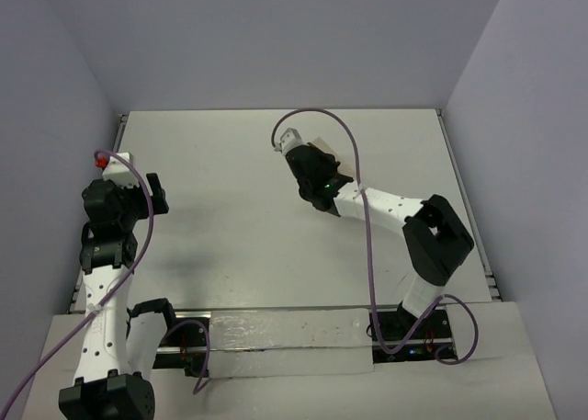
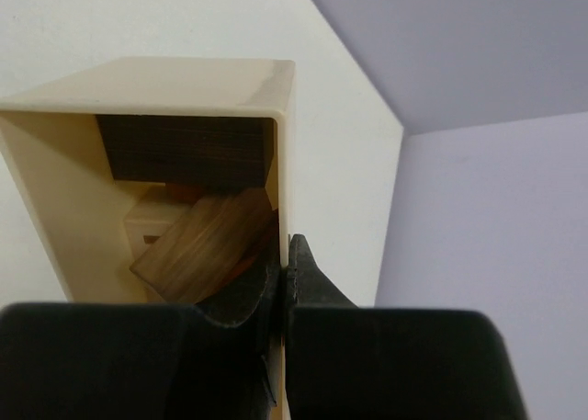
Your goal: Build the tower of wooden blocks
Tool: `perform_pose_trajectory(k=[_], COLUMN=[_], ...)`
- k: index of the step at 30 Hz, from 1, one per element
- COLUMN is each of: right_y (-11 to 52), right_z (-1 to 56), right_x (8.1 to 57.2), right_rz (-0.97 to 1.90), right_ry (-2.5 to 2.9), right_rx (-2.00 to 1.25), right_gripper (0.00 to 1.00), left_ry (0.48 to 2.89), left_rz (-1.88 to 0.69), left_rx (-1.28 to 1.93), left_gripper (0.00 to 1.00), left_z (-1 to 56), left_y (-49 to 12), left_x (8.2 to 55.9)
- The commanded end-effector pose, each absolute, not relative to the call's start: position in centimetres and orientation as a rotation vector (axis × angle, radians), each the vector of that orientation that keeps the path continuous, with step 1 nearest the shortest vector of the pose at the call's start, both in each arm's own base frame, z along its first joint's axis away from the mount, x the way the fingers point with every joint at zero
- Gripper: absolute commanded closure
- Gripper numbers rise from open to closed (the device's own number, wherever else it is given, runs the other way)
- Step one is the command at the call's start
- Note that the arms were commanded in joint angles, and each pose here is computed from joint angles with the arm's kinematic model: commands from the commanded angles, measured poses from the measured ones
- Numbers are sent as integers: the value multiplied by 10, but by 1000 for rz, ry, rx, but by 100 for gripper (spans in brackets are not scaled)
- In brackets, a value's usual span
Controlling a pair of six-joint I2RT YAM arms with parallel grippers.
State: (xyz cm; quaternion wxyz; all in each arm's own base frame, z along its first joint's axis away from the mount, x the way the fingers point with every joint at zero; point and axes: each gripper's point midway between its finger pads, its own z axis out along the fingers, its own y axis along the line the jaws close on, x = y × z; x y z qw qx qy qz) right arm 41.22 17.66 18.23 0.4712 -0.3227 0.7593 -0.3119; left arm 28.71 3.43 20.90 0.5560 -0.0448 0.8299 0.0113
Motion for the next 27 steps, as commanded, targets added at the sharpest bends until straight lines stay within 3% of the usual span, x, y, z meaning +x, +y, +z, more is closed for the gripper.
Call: perform_pose_trajectory(k=[1,9,27], right_y=[184,221,278], right_z=[223,190,145], right_x=[418,407,360], right_rz=[-903,-1070,-1153], right_ry=[1691,1559,1275], right_rx=[-604,-729,-779], right_gripper=[100,100,100], left_ry=[1893,1895,1907], left_rz=[43,50,61], left_rx=[-143,-160,-183], left_gripper=[1,1,1], left_z=[232,231,228], left_y=[42,46,52], left_x=[293,293,292])
